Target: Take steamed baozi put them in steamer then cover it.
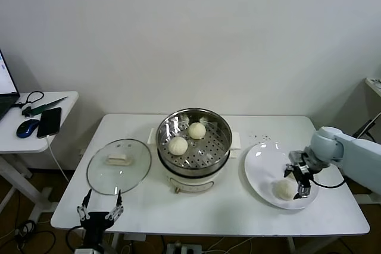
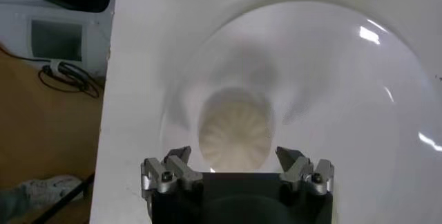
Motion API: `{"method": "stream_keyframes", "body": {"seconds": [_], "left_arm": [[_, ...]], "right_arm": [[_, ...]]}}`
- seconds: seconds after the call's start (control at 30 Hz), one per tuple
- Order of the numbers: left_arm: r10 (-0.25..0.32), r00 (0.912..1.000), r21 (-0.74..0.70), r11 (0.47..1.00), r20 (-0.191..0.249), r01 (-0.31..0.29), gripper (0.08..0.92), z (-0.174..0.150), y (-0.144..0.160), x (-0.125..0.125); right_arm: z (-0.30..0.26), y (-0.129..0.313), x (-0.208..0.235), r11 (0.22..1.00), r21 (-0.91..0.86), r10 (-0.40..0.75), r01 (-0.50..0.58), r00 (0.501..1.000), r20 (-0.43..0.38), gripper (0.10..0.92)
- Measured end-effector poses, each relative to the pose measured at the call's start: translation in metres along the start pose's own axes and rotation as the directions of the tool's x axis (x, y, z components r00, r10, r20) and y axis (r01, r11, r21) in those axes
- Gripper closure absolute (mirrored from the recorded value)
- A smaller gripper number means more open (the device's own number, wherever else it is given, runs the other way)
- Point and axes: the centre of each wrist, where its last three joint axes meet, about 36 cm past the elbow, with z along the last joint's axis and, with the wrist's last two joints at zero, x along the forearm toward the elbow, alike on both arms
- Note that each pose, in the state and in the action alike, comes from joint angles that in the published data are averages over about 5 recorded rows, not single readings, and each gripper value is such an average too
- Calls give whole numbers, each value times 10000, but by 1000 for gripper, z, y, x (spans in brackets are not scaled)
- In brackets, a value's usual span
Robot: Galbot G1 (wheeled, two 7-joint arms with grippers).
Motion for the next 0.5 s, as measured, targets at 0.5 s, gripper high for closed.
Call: {"method": "stream_keyframes", "body": {"seconds": [0.5], "left_arm": [[18,10000,-3,10000,-59,-18,177,2,-2,3]], "right_arm": [[-7,-4,-15,9999,129,-91,91,10000,-36,303]]}}
